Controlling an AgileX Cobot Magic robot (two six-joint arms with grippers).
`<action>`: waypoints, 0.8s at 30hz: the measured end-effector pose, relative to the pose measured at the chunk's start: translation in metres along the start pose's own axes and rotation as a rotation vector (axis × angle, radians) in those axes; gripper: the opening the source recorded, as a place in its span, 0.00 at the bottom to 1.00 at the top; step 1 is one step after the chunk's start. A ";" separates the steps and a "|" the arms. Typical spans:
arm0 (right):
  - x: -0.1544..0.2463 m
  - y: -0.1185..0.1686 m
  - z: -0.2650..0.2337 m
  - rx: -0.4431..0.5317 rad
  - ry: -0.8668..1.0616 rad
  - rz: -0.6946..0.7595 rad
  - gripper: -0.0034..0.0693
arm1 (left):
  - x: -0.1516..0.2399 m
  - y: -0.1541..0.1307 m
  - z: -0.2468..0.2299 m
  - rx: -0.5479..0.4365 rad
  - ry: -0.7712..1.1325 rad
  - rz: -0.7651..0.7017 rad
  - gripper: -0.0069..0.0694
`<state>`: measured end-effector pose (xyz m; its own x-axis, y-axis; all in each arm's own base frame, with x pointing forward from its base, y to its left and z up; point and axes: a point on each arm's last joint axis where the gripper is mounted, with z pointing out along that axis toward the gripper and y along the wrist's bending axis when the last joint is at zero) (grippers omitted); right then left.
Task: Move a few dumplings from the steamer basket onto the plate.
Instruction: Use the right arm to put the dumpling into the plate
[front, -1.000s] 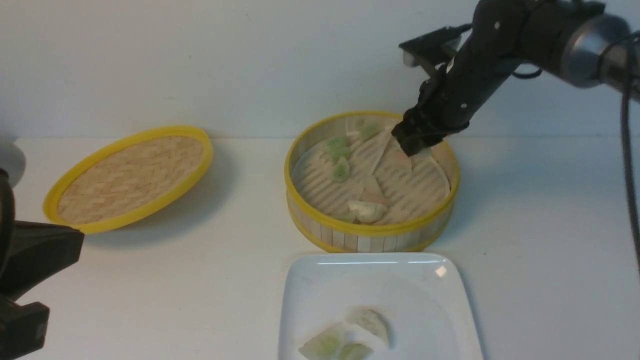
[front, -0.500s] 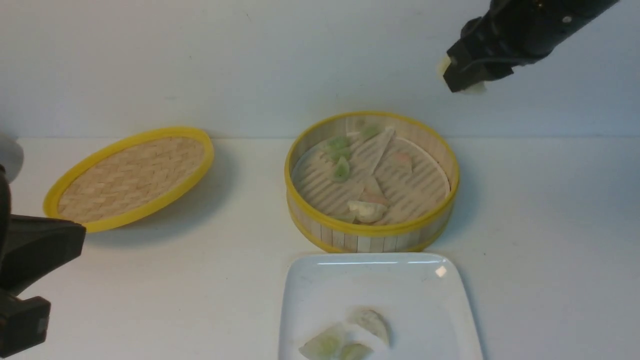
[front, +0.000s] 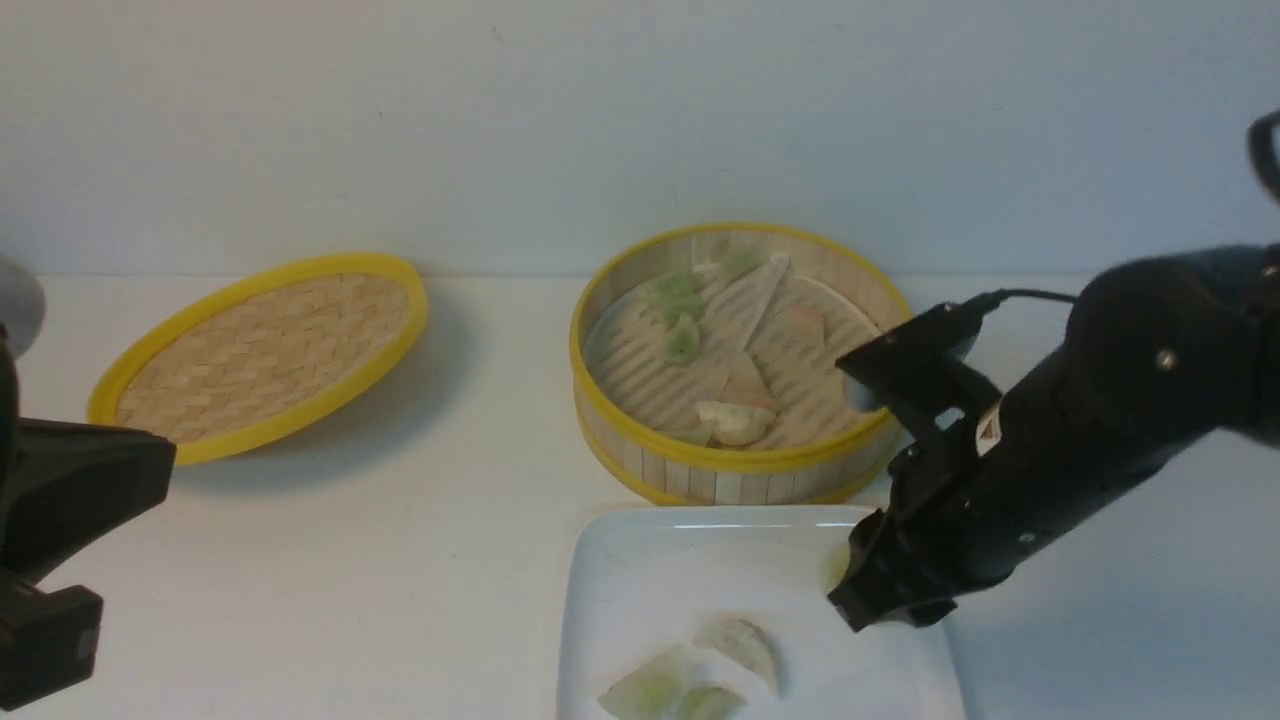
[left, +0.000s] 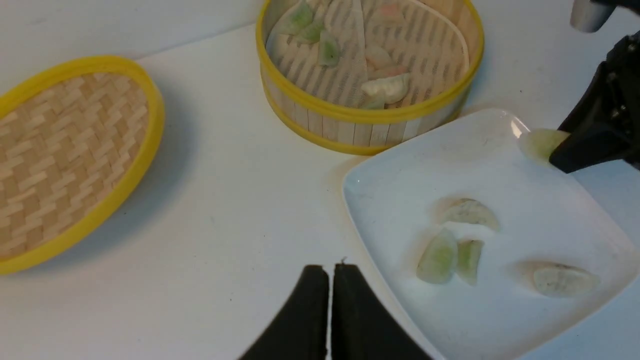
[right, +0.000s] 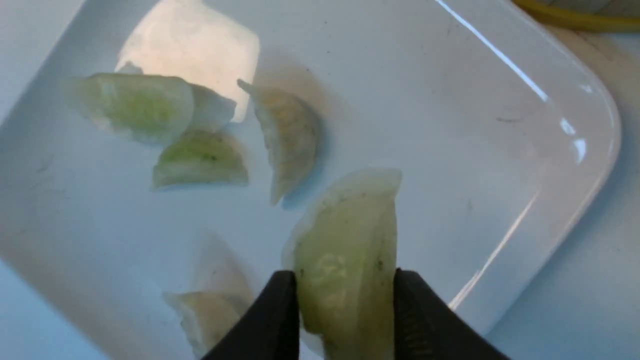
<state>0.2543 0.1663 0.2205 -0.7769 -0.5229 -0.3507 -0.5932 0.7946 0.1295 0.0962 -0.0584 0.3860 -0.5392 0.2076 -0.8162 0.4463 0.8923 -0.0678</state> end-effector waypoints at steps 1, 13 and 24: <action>0.000 -0.001 0.007 0.005 -0.002 0.003 0.35 | 0.000 0.000 0.000 0.000 0.000 0.000 0.08; -0.004 -0.014 0.066 0.041 0.012 0.026 0.52 | 0.000 0.000 0.000 0.000 0.001 0.000 0.08; -0.036 -0.007 0.001 0.051 0.023 -0.020 0.61 | 0.000 0.000 0.000 -0.001 0.000 0.000 0.08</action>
<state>0.2868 0.1801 0.2314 -0.7699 -0.5455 -0.3312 -0.5978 0.7981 0.0750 0.0962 -0.0583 0.3860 -0.5388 0.2080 -0.8163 0.4461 0.8925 -0.0670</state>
